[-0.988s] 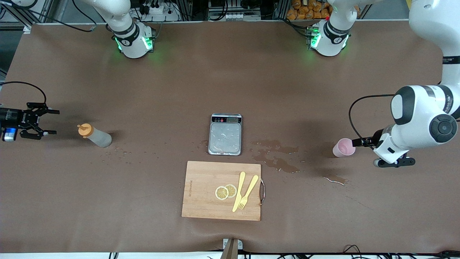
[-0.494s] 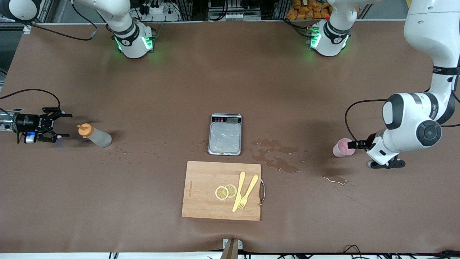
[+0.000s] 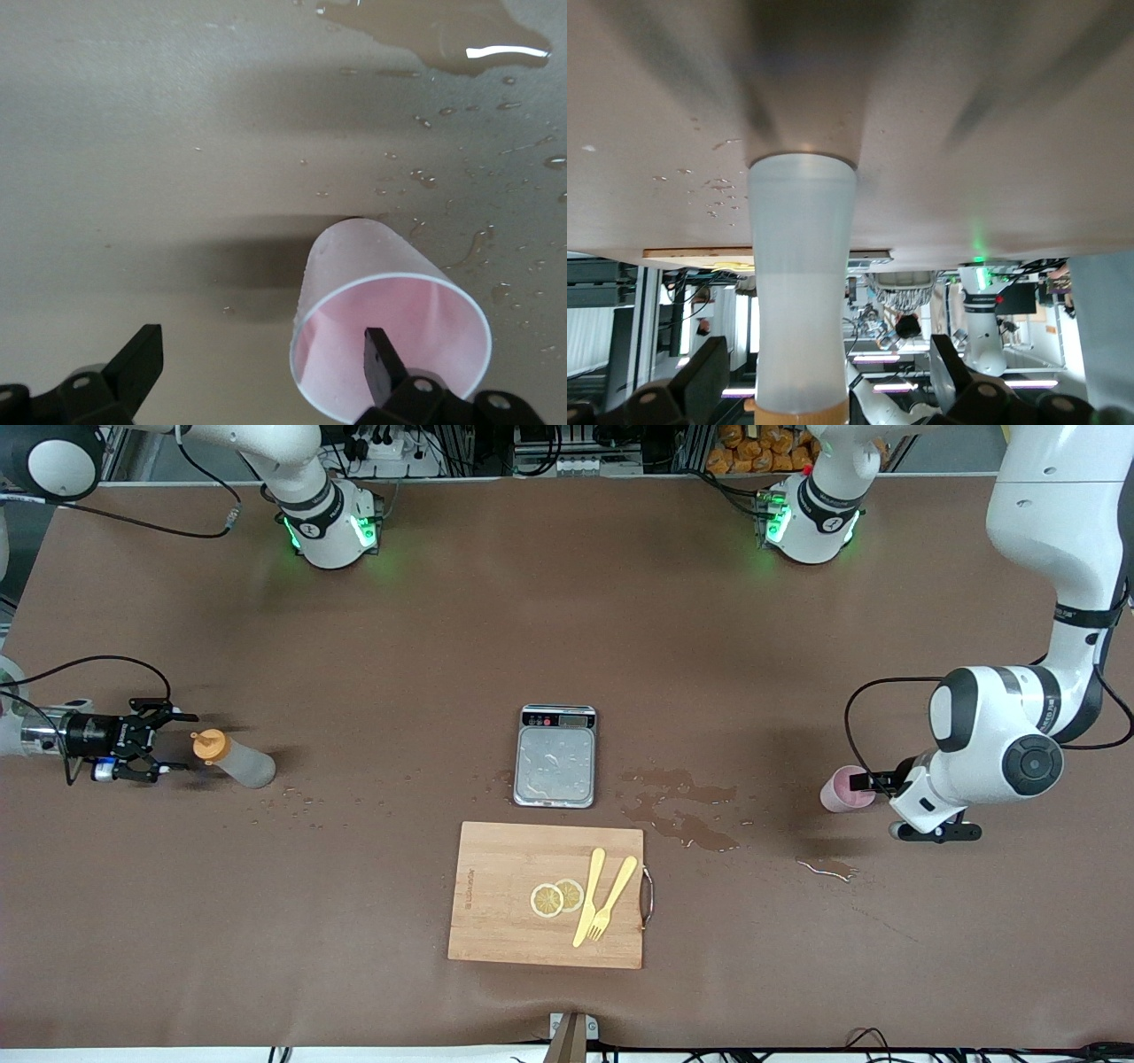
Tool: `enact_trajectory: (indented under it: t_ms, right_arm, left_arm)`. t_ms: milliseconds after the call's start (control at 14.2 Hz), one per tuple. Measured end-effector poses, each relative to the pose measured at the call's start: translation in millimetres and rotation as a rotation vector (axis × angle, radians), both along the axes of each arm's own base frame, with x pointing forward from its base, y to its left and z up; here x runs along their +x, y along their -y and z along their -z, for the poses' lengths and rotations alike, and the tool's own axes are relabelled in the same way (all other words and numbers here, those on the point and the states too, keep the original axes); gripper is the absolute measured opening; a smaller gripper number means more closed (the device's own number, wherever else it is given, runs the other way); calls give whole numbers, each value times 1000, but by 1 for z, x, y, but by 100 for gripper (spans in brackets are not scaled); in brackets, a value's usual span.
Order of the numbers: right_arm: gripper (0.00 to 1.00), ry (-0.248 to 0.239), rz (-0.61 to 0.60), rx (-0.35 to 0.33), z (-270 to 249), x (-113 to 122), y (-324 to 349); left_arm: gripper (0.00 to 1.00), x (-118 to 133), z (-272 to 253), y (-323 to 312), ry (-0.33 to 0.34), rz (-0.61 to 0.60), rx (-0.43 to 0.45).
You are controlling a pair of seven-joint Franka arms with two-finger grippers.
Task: Add sauce to pink cup with both arms
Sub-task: 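Carry the pink cup onto the scale with the left gripper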
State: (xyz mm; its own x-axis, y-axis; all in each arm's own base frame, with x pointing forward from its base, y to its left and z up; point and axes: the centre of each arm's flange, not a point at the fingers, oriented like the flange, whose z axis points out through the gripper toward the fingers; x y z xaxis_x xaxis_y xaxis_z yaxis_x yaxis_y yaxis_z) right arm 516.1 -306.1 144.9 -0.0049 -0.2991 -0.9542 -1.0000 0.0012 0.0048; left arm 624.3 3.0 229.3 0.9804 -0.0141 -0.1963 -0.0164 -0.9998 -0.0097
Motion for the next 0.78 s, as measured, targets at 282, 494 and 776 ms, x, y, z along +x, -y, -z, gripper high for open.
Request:
enact_trajectory:
  t_ms: [282,494,776]
  right_arm:
    - [100,-8,32,6,20,1,-1]
    - [100,-3,42,-6,24,4,0]
    - [100,-1,30,3,28,11,-14]
  left_arm:
    - [80,-1,9,1,-8,3,-2]
    - [48,-1,12,2,-13,6,-3]
    - [5,0,11,4,-7,7,-5]
